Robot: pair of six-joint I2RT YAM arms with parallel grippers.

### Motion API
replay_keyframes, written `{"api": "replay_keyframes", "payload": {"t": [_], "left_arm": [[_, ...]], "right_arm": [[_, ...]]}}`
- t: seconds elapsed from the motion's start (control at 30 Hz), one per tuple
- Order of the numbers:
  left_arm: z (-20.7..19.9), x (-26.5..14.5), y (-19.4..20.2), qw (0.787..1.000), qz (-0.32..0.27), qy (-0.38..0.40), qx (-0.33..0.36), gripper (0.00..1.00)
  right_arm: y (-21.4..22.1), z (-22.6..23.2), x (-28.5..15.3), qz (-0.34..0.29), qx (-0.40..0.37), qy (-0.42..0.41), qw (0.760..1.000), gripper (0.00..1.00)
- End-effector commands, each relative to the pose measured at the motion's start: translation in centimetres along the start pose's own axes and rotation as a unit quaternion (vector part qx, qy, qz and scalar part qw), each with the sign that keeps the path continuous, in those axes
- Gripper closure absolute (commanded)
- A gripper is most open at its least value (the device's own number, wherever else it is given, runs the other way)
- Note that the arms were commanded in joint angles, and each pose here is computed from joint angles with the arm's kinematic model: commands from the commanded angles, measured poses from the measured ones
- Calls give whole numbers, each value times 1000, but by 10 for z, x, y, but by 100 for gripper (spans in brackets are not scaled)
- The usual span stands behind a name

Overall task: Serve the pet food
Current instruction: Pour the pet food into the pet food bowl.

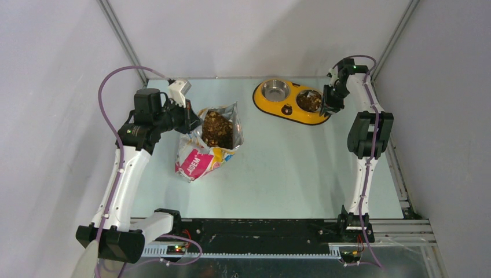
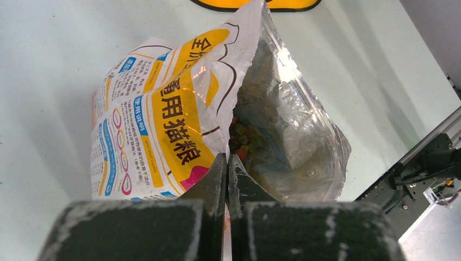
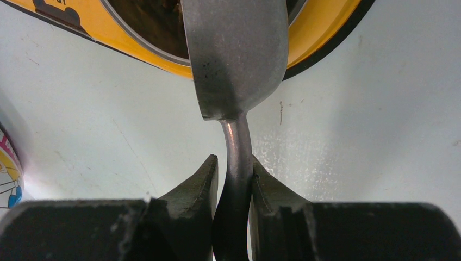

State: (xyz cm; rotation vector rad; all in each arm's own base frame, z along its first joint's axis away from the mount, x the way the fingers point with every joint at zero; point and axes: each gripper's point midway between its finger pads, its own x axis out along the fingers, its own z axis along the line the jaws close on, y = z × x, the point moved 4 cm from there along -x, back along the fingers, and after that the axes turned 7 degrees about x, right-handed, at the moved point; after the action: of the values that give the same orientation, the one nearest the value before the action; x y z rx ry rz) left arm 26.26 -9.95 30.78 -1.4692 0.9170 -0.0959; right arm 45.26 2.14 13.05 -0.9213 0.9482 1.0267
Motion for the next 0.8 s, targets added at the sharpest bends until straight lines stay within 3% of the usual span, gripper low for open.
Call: {"api": "replay_keyframes", "payload": {"t": [0.0, 0.77], "left_arm": [[-8, -11, -9, 1000, -23, 14, -1, 100], [-9, -12, -10, 1000, -25, 16, 0, 100]], "right_arm": [[-8, 5, -31, -45, -24, 16, 999, 100], [-17, 8, -45, -80, -79, 70, 991, 100]]}}
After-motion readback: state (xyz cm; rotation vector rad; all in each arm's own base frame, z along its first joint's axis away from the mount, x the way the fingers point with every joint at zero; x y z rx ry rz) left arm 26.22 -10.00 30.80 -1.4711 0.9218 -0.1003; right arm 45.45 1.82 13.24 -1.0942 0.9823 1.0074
